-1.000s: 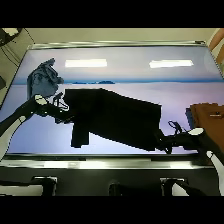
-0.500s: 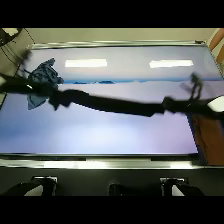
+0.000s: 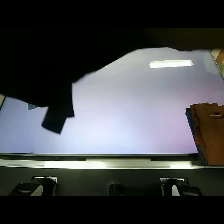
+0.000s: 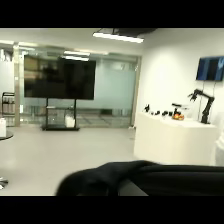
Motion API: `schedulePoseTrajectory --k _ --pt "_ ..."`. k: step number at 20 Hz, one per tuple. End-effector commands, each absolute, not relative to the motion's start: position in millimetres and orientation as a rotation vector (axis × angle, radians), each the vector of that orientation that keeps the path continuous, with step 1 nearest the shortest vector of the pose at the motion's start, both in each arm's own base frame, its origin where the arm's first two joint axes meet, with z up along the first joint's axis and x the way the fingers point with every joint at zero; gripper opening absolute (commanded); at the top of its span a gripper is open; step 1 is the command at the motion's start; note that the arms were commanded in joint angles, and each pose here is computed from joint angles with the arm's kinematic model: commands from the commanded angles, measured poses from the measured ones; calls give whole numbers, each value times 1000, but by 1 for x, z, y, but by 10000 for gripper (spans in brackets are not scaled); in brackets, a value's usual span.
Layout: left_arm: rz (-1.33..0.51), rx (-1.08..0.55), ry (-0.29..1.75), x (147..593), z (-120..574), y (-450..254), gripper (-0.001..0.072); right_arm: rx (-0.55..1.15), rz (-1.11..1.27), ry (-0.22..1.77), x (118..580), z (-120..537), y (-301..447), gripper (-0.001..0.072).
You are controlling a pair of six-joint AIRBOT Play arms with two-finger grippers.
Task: Fold the shirts.
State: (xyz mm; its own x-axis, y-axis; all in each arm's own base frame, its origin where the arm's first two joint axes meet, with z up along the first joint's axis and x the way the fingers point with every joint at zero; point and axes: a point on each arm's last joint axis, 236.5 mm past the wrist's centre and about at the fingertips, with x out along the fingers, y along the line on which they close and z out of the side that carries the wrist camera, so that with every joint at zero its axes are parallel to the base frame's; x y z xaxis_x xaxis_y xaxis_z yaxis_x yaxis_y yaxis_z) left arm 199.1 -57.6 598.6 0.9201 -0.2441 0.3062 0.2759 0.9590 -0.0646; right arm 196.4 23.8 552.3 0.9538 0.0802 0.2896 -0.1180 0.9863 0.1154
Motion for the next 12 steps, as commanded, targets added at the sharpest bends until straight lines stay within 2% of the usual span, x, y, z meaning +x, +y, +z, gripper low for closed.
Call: schedulePoseTrajectory --k 1,3,5,7,9,12 --pt "-270 -138 -343 189 607 -56 26 164 56 -190 189 533 16 42" --pt "-236 -126 -201 233 569 -52 27 190 37 8 218 488 12 42" --pt "-227 -123 13 288 508 -54 27 203 34 349 252 409 11 42" --pt "-222 -132 272 347 424 -56 27 225 42 724 284 316 11 42" --pt "-223 -101 523 399 320 -57 27 279 92 989 320 228 18 42" --pt "-203 -144 869 447 154 -58 27 397 40 1108 384 111 10 43"
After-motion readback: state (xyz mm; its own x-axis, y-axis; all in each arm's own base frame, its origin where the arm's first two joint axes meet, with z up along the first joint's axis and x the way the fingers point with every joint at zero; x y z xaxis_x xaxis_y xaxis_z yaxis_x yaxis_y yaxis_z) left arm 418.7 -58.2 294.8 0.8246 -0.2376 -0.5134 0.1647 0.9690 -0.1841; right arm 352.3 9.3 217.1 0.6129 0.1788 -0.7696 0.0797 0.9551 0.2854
